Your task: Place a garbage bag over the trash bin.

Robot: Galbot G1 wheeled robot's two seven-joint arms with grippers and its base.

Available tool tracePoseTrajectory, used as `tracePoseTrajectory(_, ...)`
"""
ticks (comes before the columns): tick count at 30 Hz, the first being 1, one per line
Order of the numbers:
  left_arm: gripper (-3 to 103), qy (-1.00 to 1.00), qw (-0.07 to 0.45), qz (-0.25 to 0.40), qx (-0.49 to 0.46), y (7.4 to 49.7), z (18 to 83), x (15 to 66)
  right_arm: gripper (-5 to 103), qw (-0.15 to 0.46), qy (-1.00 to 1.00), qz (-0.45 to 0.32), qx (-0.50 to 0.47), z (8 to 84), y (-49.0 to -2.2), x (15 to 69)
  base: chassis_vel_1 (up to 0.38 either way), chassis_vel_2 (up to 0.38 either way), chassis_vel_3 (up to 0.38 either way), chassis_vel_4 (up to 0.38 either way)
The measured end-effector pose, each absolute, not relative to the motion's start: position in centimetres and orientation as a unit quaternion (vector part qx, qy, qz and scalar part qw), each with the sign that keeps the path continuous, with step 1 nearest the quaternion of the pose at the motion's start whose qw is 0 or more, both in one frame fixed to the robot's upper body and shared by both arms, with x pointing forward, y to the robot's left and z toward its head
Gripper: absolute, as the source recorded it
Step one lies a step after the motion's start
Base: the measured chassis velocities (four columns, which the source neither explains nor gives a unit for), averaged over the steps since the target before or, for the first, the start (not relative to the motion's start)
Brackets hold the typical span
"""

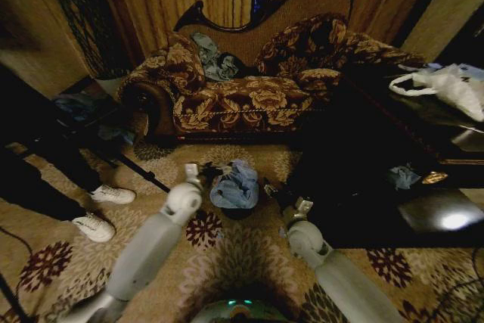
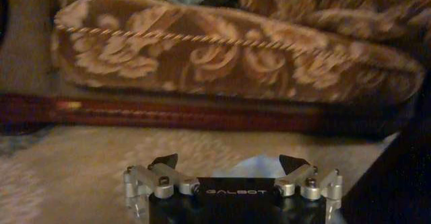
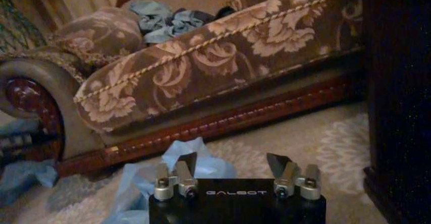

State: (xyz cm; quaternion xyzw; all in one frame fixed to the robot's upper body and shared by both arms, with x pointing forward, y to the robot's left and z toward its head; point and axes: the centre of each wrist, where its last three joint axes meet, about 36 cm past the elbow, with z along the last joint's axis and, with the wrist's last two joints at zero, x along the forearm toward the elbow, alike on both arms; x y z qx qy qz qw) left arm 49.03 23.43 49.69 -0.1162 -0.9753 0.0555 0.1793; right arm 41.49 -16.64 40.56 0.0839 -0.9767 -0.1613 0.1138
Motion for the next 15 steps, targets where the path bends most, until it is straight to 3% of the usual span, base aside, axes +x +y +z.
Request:
tracePoseTrajectory(3, 100, -0.975, 0.199, 0.040, -0.095, 25.2, 48.7, 49.9, 48, 0.109, -0.976, -0.165, 0.087, 40.6, -16.0, 41.7, 0.000, 0.000, 0.000, 0.000)
tracePoseTrajectory(5, 100, -0.974, 0.202, 0.037, -0.091, 25.5, 48.4, 50.0, 48, 0.110, -0.976, -0.166, 0.089, 40.7, -15.8, 41.8, 0.000, 0.000, 0.000, 0.000)
tracePoseTrajectory(8, 100, -0.975, 0.211, 0.035, -0.063, 27.2, 47.4, 50.1, 33, 0.131, -0.971, -0.173, 0.101, 41.0, -13.6, 42.7, 0.000, 0.000, 0.000, 0.000)
tracePoseTrajectory(11, 100, -0.975, 0.214, 0.037, -0.049, 27.9, 47.0, 50.1, 27, 0.145, -0.968, -0.176, 0.107, 41.3, -12.2, 43.5, 0.000, 0.000, 0.000, 0.000)
tracePoseTrajectory(15, 100, -0.975, 0.215, 0.042, -0.031, 28.5, 46.3, 50.4, 11, 0.170, -0.963, -0.175, 0.112, 41.5, -9.3, 45.4, 0.000, 0.000, 0.000, 0.000)
